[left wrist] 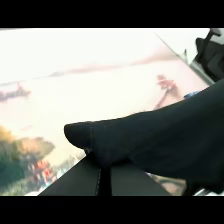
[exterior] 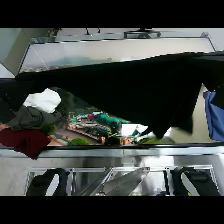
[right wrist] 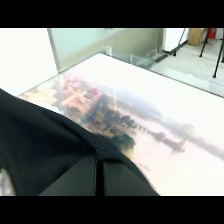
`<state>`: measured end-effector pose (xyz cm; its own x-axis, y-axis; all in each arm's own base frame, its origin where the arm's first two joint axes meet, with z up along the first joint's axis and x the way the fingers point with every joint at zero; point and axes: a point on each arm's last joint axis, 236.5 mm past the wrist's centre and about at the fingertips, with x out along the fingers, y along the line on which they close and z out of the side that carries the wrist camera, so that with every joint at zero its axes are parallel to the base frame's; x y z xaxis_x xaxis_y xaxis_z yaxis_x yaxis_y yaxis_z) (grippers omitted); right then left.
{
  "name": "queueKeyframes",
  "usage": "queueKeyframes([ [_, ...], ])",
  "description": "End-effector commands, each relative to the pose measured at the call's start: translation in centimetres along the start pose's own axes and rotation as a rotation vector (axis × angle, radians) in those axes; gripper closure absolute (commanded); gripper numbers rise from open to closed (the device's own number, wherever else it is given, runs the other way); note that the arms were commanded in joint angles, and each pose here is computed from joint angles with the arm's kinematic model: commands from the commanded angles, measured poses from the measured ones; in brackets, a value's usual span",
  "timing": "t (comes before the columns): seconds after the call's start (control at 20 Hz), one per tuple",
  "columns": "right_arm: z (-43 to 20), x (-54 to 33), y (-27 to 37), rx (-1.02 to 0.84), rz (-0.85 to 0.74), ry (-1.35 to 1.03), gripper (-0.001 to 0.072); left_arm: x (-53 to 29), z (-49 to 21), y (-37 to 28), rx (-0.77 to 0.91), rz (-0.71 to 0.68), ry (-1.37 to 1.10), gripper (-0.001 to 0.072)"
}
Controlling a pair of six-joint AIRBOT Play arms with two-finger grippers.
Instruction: Fold the shirts.
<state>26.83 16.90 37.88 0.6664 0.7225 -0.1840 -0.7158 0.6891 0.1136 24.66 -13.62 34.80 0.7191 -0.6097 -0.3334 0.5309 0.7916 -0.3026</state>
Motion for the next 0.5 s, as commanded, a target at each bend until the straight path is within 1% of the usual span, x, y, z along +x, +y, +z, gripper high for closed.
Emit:
queueKeyframes([
  [0.0,-4.7,4.0,-1.4,0.092,0.092,0.168,0.069,3.4,-3.5,2.4,-0.051,-0.026,0.138,0.0682],
  [0.15,-12.9,11.1,-3.2,0.239,0.215,0.389,0.069,10.2,-10.0,4.6,-0.121,-0.105,0.337,0.0681],
  [0.35,-26.6,19.1,-5.0,0.466,0.306,0.689,0.069,17.4,-20.5,8.7,-0.221,-0.139,0.589,0.0684],
  [0.4,-30.2,20.4,-5.5,0.525,0.312,0.753,0.0684,18.4,-22.7,9.7,-0.242,-0.143,0.642,0.0689],
  [0.45,-33.1,21.1,-5.8,0.591,0.308,0.81,0.0646,19.4,-24.7,10.9,-0.271,-0.14,0.685,0.0689],
])
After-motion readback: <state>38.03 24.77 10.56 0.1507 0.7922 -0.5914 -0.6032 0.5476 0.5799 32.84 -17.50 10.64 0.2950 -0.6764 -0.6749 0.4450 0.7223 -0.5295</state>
